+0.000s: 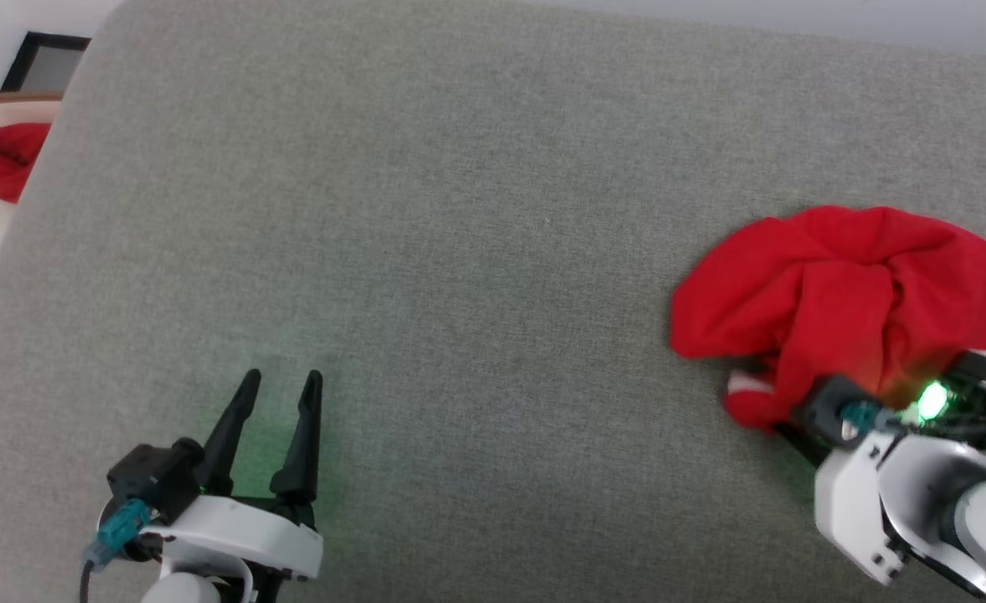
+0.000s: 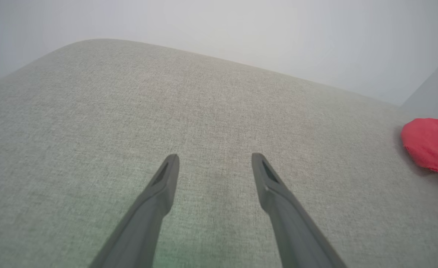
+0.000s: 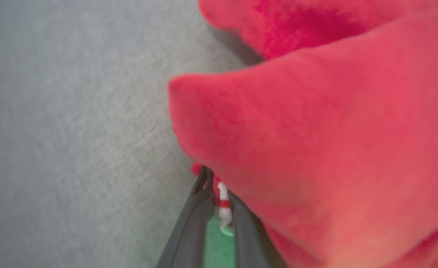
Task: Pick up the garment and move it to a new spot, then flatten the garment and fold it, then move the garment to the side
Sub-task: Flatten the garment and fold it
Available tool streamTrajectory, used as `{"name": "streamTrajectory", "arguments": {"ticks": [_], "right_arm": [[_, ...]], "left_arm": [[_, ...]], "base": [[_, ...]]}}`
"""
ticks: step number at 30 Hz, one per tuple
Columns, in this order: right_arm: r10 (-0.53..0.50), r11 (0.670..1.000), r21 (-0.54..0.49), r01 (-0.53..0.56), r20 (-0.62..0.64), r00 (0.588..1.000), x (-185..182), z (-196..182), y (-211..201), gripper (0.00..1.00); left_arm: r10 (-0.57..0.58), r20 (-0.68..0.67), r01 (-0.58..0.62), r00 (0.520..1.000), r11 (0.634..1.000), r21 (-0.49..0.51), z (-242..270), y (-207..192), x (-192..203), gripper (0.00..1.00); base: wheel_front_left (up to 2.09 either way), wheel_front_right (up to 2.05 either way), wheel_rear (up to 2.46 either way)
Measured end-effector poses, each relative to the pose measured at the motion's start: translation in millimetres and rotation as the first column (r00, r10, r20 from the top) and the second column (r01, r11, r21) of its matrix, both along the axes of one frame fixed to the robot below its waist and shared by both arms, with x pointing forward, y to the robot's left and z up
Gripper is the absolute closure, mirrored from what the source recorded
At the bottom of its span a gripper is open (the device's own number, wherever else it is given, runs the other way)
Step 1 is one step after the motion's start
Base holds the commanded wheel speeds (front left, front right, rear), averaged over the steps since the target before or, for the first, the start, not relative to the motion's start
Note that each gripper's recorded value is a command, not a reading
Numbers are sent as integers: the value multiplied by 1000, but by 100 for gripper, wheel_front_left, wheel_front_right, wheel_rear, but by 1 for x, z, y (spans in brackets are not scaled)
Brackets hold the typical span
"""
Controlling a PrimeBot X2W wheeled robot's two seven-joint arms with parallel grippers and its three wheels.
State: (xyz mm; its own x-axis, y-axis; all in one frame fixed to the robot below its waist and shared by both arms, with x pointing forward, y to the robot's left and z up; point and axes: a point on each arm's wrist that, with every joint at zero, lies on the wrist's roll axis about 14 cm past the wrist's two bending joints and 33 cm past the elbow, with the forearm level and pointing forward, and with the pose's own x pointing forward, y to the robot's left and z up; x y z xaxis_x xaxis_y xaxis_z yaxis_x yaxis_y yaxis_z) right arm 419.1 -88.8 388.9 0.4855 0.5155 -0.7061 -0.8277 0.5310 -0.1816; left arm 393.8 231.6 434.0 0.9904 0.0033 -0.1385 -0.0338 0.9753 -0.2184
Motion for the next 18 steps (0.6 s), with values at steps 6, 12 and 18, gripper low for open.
{"name": "streamTrajectory", "arguments": {"ticks": [6,12,18], "right_arm": [[-96,962,262,72,81,992,21,53,27,100],[-294,832,528,169,163,942,57,122,20,100],[-610,602,728,327,155,777,101,168,-51,100]], "left_arm": [[-26,13,26,1000,1000,-9,3,-9,4,0],[-54,27,55,998,998,-10,7,-15,10,0],[-68,32,68,997,998,-11,9,-18,12,0]], "base": [[0,0,0],[0,0,0],[0,0,0]]}}
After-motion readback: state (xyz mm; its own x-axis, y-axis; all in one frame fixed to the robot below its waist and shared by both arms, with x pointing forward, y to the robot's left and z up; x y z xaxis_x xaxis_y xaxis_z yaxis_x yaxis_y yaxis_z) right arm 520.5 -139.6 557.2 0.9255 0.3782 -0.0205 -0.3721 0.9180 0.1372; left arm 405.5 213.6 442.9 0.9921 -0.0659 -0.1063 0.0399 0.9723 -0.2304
